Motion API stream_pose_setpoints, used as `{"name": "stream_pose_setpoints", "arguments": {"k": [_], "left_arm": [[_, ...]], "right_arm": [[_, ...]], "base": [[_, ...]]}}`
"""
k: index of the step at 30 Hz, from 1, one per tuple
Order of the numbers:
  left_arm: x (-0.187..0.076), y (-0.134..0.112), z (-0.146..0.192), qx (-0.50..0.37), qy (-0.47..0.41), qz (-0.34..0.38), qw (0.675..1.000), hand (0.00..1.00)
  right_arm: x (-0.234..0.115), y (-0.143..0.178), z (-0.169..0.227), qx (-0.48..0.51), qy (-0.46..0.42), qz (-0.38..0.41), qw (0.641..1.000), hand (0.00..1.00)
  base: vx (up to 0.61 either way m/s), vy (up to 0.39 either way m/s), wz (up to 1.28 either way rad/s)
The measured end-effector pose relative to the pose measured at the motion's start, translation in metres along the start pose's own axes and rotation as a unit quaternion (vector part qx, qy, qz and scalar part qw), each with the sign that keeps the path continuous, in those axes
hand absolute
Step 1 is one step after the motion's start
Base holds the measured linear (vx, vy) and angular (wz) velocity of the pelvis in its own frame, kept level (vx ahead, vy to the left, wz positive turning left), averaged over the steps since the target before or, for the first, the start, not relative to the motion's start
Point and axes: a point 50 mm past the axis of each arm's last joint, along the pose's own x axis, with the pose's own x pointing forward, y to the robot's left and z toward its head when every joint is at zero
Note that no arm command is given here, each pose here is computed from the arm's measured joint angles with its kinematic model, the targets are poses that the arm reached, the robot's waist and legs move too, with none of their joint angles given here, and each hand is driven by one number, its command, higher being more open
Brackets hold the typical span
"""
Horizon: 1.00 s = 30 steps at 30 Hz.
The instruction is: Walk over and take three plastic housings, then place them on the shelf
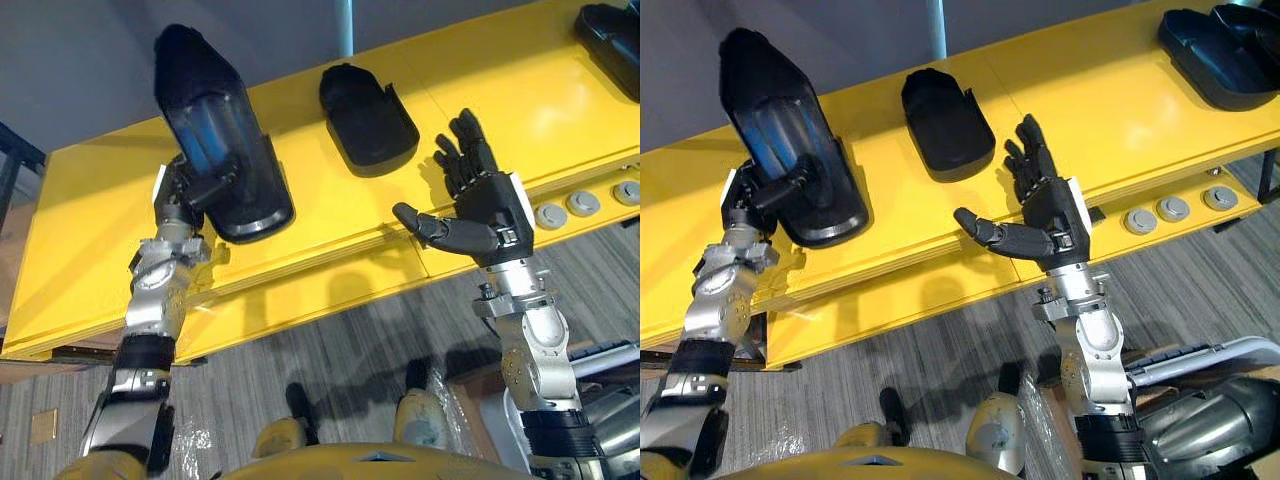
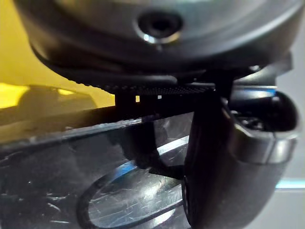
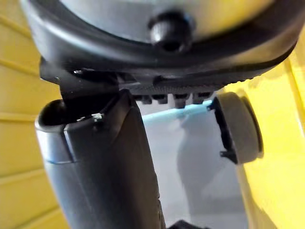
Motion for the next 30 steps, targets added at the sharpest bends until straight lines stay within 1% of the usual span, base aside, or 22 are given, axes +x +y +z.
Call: {"name": "stream_pose_setpoints", "arguments": {"k": [2, 5, 9, 11, 19, 20, 23, 25, 27, 30], "left_arm": [[0.004, 0.006, 0.010, 0.007, -0.011, 0.005, 1.000, 0.00], [0.013, 0.008, 0.026, 0.021, -0.030, 0.003, 0.999, 0.00], [0.031, 0.017, 0.046, 0.040, -0.032, 0.019, 0.998, 0.00], [0.033, 0.021, 0.047, 0.040, -0.021, 0.028, 0.999, 0.00], [0.041, 0.020, 0.062, 0.041, -0.023, 0.018, 0.999, 0.00], [0.042, 0.021, 0.065, 0.043, -0.018, 0.019, 0.999, 1.00], [0.043, 0.025, 0.069, 0.050, -0.011, 0.016, 0.999, 1.00], [0.043, 0.030, 0.071, 0.072, -0.006, 0.020, 0.997, 1.00], [0.042, 0.037, 0.076, 0.124, 0.001, 0.026, 0.992, 1.00], [0.045, 0.039, 0.077, 0.131, 0.015, 0.027, 0.991, 1.00]], "right_arm": [[0.002, 0.009, -0.003, 0.006, 0.007, 0.034, 0.999, 1.00], [0.003, 0.019, -0.008, 0.019, 0.022, 0.060, 0.998, 1.00], [0.015, 0.029, -0.002, 0.017, 0.008, 0.094, 0.995, 1.00], [0.020, 0.033, 0.002, 0.015, -0.002, 0.109, 0.994, 1.00], [0.034, 0.050, 0.018, 0.011, -0.042, 0.141, 0.989, 1.00], [0.035, 0.052, 0.018, 0.011, -0.042, 0.140, 0.989, 1.00], [0.035, 0.054, 0.017, 0.015, -0.039, 0.134, 0.990, 1.00], [0.035, 0.054, 0.016, 0.016, -0.036, 0.129, 0.991, 1.00], [0.036, 0.053, 0.015, 0.017, -0.031, 0.124, 0.992, 1.00], [0.036, 0.054, 0.015, 0.018, -0.029, 0.120, 0.992, 1.00]], "base": [[-0.02, -0.039, -0.06], [-0.01, -0.027, -0.05], [0.00, -0.007, -0.01], [0.00, 0.000, 0.00], [0.00, -0.021, 0.06], [0.00, 0.000, 0.00], [-0.01, -0.018, 0.03], [0.00, 0.000, 0.00], [0.00, 0.000, 0.00], [0.01, -0.010, 0.05]]}}
